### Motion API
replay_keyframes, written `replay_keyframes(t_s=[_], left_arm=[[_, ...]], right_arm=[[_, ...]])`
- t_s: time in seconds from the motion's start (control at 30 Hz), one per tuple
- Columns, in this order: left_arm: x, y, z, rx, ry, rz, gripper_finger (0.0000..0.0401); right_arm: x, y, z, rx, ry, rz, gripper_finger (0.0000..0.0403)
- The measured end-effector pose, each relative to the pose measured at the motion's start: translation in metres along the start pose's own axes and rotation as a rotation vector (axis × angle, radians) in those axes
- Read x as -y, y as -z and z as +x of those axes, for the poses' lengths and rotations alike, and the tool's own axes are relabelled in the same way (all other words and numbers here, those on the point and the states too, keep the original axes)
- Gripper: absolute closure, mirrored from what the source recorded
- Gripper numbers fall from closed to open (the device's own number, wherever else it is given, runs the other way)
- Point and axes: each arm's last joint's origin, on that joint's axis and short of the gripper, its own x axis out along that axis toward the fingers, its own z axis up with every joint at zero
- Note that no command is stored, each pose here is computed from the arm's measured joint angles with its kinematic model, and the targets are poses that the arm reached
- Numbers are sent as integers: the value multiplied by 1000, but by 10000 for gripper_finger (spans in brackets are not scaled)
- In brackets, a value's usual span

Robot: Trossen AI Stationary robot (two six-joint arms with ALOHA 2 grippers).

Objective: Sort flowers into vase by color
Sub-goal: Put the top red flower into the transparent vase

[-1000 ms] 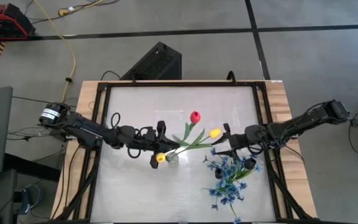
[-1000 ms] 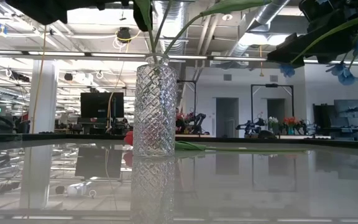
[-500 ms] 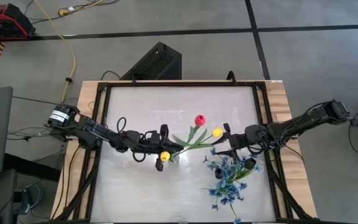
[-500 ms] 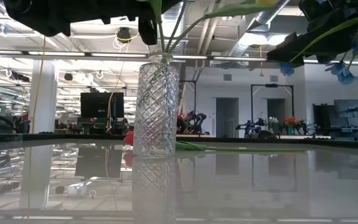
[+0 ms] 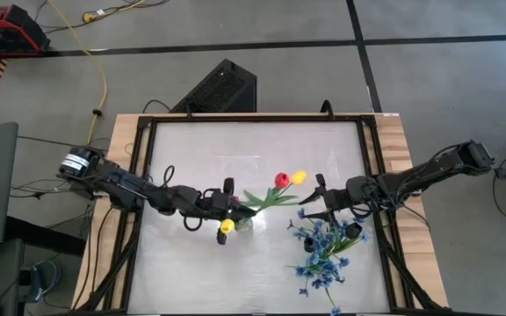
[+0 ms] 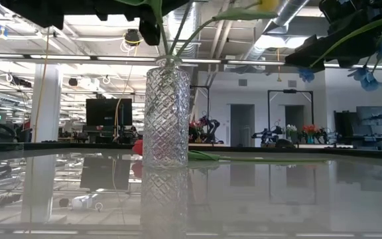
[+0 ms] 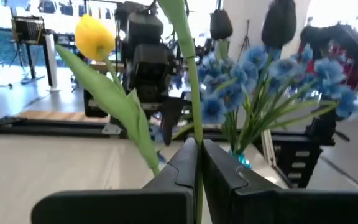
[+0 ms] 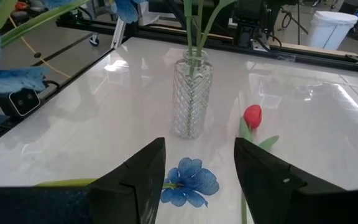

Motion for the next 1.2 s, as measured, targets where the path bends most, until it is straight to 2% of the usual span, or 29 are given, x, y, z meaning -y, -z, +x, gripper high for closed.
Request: replay_keyframes(t_s=[0.2,0.6,0.87,1.2], left_arm=[[0,2,-4,-71,-54,18,401],[-1,7,-4,-125,-64,22,401],[0,7,-5,-127,-59,0,400],[6,1,-13,-178,-65,-8,372]], right_arm=[[0,0,0,0,0,-7,187],[0,0,0,2,3,-26,187],[0,-1,0,13,5,5,187],[1,-12,1,50,7,71,187]])
